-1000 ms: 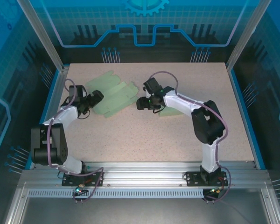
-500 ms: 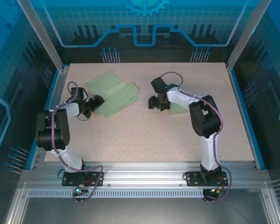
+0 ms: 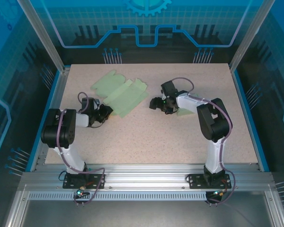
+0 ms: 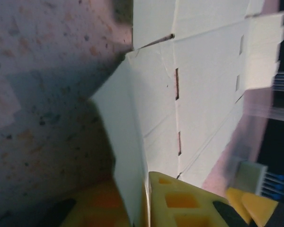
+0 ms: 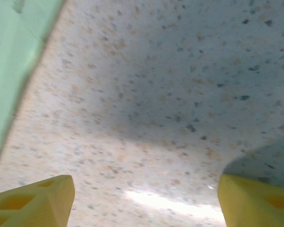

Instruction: Fold the paper box

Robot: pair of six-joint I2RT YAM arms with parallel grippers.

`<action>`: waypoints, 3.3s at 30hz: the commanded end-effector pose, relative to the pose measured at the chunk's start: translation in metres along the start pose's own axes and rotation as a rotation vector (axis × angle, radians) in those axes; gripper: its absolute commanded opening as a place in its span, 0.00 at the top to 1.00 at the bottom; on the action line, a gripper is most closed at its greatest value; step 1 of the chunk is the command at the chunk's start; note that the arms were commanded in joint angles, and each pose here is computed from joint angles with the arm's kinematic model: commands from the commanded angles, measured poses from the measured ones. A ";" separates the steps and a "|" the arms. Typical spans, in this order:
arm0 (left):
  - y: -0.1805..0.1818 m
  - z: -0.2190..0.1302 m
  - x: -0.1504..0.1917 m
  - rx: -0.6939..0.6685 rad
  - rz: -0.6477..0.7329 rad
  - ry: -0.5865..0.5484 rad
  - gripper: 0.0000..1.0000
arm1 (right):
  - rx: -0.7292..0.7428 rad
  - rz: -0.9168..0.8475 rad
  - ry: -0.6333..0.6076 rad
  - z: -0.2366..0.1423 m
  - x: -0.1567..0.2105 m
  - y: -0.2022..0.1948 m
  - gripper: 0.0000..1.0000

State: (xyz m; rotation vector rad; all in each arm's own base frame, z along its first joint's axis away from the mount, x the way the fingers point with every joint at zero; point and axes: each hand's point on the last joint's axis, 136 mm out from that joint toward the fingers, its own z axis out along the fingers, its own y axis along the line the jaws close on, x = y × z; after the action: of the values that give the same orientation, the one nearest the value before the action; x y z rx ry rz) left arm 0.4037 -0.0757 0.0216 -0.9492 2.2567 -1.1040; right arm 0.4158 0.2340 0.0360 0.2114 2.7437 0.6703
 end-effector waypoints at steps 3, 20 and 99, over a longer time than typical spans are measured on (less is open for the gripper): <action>-0.041 0.009 0.022 0.230 -0.131 0.021 0.84 | -0.327 0.063 -0.026 -0.006 0.001 0.072 0.12; -0.070 0.040 0.073 0.409 -0.243 0.127 0.84 | -0.391 0.100 -0.067 0.035 -0.009 0.106 0.30; -0.198 -0.068 0.015 0.189 1.303 -0.081 0.03 | 0.616 -1.421 0.088 -0.133 -0.056 0.074 1.00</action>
State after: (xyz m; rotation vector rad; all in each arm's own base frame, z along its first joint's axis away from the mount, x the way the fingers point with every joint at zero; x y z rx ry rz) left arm 0.4155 -0.1612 0.1720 0.6124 2.1211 -0.6793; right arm 0.4207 0.2256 0.1975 -1.4240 2.3178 -0.3926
